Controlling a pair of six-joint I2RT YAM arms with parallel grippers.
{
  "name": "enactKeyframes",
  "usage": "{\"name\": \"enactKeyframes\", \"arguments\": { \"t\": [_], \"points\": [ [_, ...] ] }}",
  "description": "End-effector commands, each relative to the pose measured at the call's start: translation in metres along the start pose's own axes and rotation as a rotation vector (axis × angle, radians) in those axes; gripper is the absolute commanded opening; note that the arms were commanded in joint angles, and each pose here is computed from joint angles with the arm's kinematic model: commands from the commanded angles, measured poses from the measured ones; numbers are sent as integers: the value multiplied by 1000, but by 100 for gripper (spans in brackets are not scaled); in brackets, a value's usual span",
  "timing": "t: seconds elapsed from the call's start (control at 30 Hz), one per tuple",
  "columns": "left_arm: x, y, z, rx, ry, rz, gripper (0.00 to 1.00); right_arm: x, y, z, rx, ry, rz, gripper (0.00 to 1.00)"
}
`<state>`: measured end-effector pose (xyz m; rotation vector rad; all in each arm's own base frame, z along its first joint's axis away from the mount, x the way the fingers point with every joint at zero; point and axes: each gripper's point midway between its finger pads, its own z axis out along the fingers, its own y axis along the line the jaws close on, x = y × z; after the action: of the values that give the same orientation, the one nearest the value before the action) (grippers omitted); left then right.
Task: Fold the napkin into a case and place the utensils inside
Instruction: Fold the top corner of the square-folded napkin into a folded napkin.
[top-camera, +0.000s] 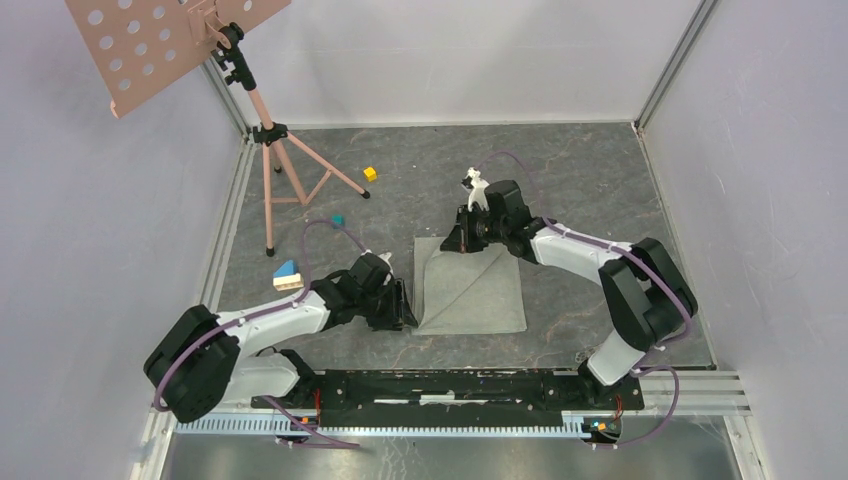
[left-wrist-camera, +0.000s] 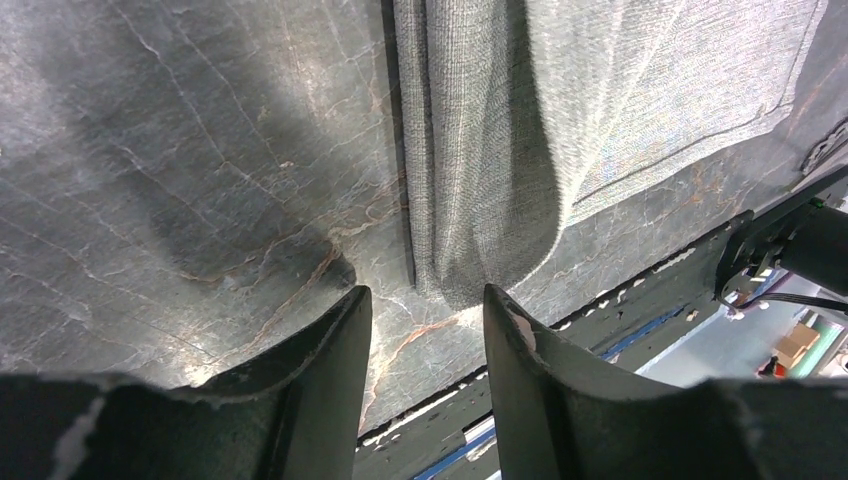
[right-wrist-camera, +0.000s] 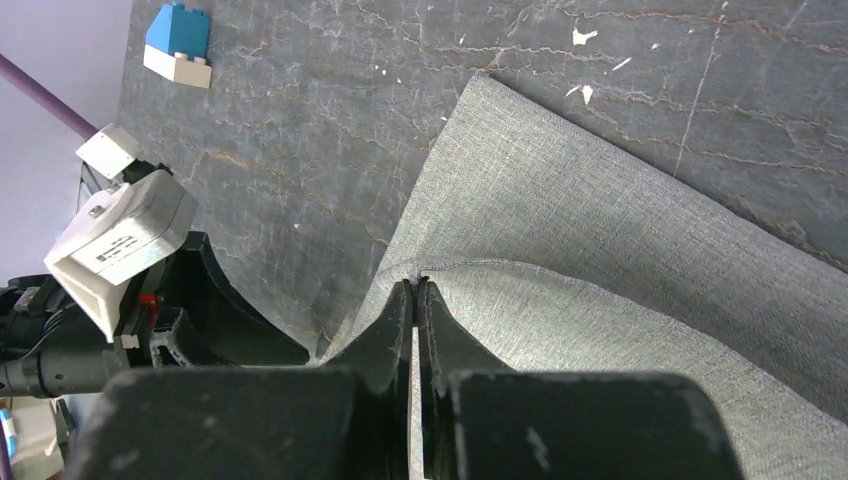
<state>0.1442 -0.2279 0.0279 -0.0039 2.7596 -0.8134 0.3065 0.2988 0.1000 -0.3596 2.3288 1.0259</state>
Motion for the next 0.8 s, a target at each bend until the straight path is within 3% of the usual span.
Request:
{"name": "enactKeyframes", "arguments": {
  "t": [0.0, 0.4, 0.77],
  "points": [
    [-2, -2, 0, 3, -7, -22, 51, -23, 20, 10, -88, -48, -33, 1],
    [10, 8, 8, -6, 36, -24, 33, -23, 13, 33, -107, -34, 7, 1],
    [16, 13, 14, -23, 69, -12, 26, -22, 6, 49, -106, -28, 38, 1]
  ]
}}
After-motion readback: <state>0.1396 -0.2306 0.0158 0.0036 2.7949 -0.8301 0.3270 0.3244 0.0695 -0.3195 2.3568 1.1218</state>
